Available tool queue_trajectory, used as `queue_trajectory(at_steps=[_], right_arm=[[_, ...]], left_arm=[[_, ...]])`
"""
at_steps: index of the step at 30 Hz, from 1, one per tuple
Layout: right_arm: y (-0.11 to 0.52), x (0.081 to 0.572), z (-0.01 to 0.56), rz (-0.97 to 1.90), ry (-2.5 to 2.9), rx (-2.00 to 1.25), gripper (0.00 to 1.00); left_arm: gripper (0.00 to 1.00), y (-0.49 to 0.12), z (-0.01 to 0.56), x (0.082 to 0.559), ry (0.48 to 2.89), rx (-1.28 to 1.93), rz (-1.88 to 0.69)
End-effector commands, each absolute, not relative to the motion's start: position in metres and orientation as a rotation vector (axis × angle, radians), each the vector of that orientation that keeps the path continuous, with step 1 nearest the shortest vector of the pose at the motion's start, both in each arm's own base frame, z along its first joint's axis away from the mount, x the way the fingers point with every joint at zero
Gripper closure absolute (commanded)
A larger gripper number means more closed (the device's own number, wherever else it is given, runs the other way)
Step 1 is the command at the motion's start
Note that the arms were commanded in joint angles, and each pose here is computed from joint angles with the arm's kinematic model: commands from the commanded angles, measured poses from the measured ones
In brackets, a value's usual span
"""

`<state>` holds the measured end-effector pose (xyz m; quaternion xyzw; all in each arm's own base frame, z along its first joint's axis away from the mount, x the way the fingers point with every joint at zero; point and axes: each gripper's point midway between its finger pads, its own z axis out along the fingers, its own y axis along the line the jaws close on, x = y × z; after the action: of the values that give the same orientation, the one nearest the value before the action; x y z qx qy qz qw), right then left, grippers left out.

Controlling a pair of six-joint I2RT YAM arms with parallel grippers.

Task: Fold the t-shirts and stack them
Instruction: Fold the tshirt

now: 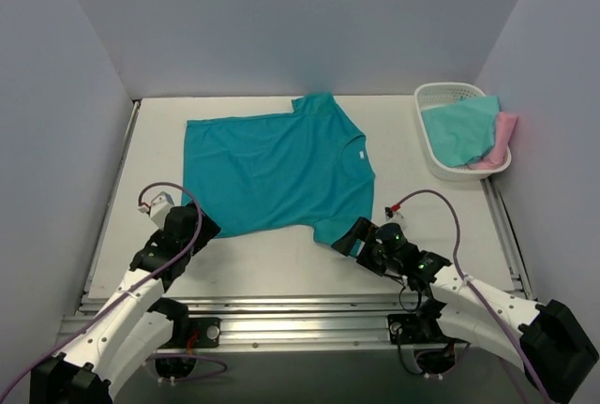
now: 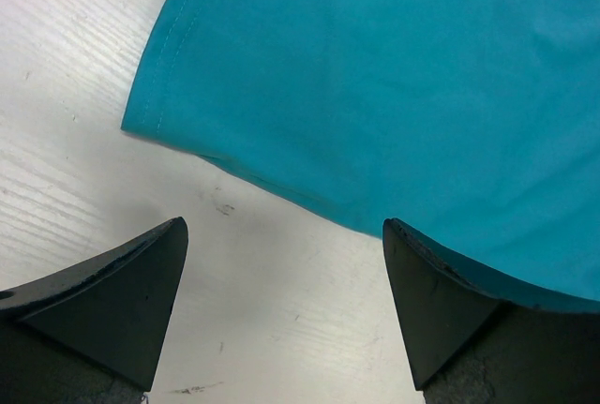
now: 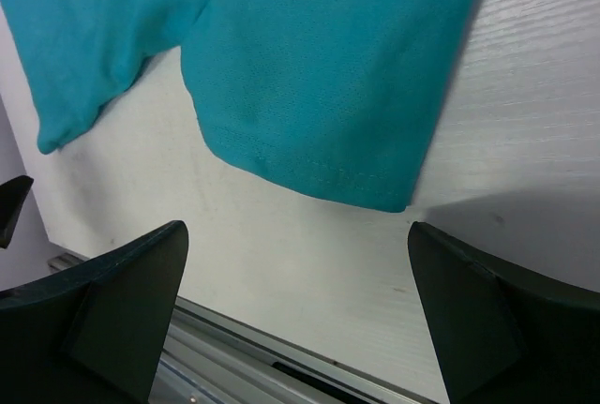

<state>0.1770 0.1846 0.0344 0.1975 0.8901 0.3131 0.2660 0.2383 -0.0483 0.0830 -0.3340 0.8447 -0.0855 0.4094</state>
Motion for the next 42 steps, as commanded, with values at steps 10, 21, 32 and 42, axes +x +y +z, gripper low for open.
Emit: queue_trajectory(at_steps=[10, 21, 32, 42], right_arm=[[0.193, 0.184, 0.017, 0.753, 2.444, 0.527, 0.0], [0.152, 0.184, 0.046, 0.528, 2.389, 0.506, 0.0], [0.164, 0.193, 0.028, 0.547, 2.399, 0.51, 0.0], [0.176, 0.205, 0.018, 0.55, 2.399, 0.502, 0.02]], left_arm=[[0.06, -0.051, 0.089, 0.258, 2.006, -0.921, -0.278], [0.06, -0.054, 0.096, 0.262, 1.981, -0.912, -0.314], [0.06, -0.055, 0.099, 0.261, 1.979, -0.91, -0.323], [0.06, -0.051, 0.1, 0.255, 1.972, -0.914, -0.315]])
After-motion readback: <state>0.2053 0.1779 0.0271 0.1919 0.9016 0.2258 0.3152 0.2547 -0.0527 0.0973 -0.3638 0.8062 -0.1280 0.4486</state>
